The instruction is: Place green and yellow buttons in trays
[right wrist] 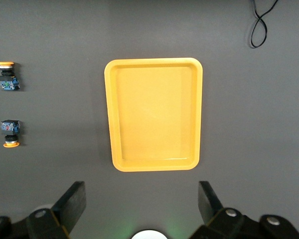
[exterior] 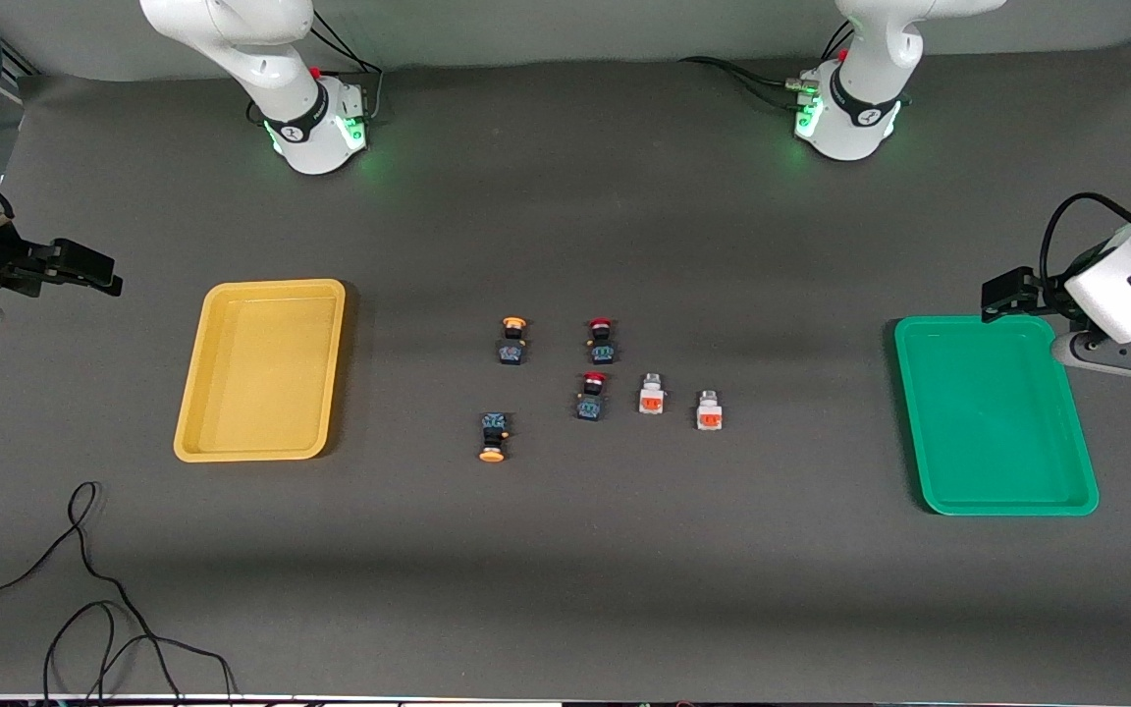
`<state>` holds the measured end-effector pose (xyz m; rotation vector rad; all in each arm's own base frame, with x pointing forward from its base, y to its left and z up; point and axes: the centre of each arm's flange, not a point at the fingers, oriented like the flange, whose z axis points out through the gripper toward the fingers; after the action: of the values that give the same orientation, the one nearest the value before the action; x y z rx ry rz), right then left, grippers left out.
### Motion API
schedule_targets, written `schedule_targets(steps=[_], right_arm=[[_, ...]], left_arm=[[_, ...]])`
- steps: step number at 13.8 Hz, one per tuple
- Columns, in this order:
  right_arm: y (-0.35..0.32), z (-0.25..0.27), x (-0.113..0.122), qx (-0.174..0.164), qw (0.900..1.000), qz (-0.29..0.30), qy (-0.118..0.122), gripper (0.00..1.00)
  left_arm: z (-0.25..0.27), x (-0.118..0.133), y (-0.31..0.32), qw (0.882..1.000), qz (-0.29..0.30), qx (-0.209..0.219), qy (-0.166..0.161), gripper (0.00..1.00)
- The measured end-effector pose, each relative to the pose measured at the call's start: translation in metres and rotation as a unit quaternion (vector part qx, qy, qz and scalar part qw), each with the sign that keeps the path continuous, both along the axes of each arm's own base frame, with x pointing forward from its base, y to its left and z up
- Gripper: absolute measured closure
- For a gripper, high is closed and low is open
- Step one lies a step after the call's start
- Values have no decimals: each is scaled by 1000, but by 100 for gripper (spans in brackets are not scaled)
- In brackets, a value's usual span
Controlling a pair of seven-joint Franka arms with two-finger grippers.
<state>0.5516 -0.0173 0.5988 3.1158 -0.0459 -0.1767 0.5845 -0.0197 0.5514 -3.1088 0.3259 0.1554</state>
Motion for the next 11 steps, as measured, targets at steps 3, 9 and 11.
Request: schedule_targets(steps=[3, 9, 11], right_arm=[[0, 0, 0, 0, 1000, 0, 0, 0], [1, 0, 0, 1, 1000, 1, 1, 0], [11, -3, -1, 6, 1000, 9, 5, 0]], left_arm=[[-1, 0, 1, 1000, 1, 0, 1, 0], [-4, -1, 4, 1000, 3, 0, 5, 0], [-5, -1, 5, 1000, 4, 0, 6, 0]])
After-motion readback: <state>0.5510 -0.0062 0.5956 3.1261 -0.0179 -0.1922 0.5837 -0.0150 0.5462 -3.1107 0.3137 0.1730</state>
